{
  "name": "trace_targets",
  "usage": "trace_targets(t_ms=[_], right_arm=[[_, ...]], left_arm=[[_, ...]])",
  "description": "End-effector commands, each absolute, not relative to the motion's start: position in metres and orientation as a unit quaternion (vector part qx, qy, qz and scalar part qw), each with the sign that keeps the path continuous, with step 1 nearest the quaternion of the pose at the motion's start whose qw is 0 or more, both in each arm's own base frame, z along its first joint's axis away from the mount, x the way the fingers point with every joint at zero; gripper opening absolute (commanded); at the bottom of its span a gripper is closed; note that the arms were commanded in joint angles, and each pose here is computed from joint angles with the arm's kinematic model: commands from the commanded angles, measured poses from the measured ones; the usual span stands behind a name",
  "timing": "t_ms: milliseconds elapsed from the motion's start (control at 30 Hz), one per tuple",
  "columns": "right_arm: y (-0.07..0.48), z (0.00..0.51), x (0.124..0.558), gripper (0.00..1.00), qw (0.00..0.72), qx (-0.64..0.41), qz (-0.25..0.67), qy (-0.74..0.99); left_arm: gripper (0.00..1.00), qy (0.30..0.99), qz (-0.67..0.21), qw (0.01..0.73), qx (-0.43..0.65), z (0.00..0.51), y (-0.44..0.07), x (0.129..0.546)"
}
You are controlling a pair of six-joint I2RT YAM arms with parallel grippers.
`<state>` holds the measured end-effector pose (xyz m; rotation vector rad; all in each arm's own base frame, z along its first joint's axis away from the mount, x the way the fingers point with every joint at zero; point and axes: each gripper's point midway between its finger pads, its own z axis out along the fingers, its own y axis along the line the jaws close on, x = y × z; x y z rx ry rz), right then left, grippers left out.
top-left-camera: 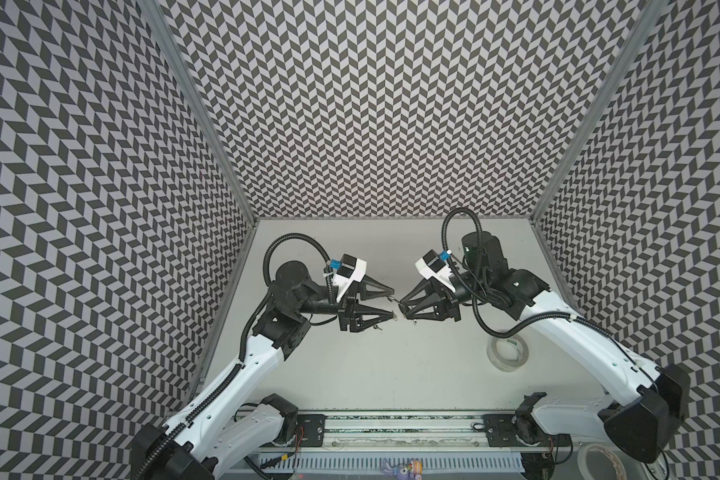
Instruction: Lock with the key
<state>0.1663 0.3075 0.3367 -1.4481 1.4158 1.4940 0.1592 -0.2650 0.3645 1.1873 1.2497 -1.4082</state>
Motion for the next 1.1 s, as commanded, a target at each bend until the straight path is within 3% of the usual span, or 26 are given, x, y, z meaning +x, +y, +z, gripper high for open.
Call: trace_targets(t_ms=[0, 167, 500, 633, 833, 867, 967, 1067], right_arm=[[0.305, 0.353, 0.156, 0.00, 0.332, -0.565, 0.569, 0.497], [0.305, 0.353, 0.156, 0.00, 0.335, -0.566, 0.566, 0.497], [0.303, 0.356, 0.153, 0.00, 0.338, -0.566, 0.568, 0.493], [0.304, 0.355, 0.154, 0.00, 0.336, -0.565, 0.569, 0.495], [0.303, 0.358, 0.154, 0.00, 0.342, -0.565, 0.566, 0.493], [0.303, 0.360, 0.155, 0.03, 0.347, -0.563, 0.563, 0.495], [0.302, 0.367, 0.161, 0.44, 0.375, -0.547, 0.549, 0.508], [0.300, 0.380, 0.176, 0.75, 0.438, -0.504, 0.529, 0.524]], left_arm=[[0.51, 0.485, -0.566, 0.444, 0.496, 0.373, -0.265, 0.152], [0.31, 0.493, -0.559, 0.455, 0.488, 0.375, -0.265, 0.156], [0.13, 0.503, -0.553, 0.458, 0.482, 0.373, -0.266, 0.162], [0.00, 0.505, -0.551, 0.460, 0.479, 0.374, -0.266, 0.163], [0.00, 0.515, -0.545, 0.472, 0.463, 0.377, -0.265, 0.169], [0.00, 0.515, -0.547, 0.475, 0.458, 0.379, -0.265, 0.170], [0.00, 0.517, -0.554, 0.486, 0.435, 0.387, -0.263, 0.174], [0.00, 0.515, -0.565, 0.496, 0.412, 0.397, -0.261, 0.176]])
